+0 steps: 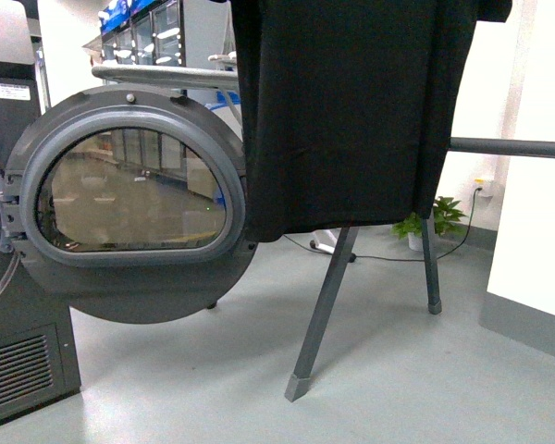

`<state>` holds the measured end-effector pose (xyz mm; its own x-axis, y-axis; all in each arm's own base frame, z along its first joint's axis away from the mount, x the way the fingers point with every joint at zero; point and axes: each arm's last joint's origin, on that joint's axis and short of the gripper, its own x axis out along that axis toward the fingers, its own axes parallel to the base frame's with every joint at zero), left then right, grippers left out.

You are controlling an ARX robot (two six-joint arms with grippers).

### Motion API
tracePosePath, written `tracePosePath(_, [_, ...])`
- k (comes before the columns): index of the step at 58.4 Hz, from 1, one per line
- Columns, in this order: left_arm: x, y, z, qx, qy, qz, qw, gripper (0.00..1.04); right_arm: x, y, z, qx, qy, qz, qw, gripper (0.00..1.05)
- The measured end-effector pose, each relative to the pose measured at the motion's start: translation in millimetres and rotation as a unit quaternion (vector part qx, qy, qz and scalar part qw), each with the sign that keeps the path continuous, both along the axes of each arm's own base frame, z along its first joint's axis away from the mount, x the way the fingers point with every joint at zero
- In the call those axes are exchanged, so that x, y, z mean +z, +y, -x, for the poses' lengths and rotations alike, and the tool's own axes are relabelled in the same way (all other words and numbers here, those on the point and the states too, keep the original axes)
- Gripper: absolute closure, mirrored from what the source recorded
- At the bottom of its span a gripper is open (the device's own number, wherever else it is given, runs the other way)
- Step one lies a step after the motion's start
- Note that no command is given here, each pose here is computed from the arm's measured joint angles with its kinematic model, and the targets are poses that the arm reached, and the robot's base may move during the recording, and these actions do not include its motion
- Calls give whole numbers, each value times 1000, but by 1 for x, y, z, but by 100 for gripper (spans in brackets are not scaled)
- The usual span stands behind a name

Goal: Move hamper under clothes hanger

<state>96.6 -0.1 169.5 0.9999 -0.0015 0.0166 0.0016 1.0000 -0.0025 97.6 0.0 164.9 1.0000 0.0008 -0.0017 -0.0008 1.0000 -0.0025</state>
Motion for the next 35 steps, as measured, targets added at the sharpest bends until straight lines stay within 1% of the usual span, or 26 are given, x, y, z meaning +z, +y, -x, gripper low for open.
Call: tracePosePath(35, [0, 0, 0, -1, 1, 0, 1000, 7, 0, 0, 0, -2, -1, 0, 1000, 8])
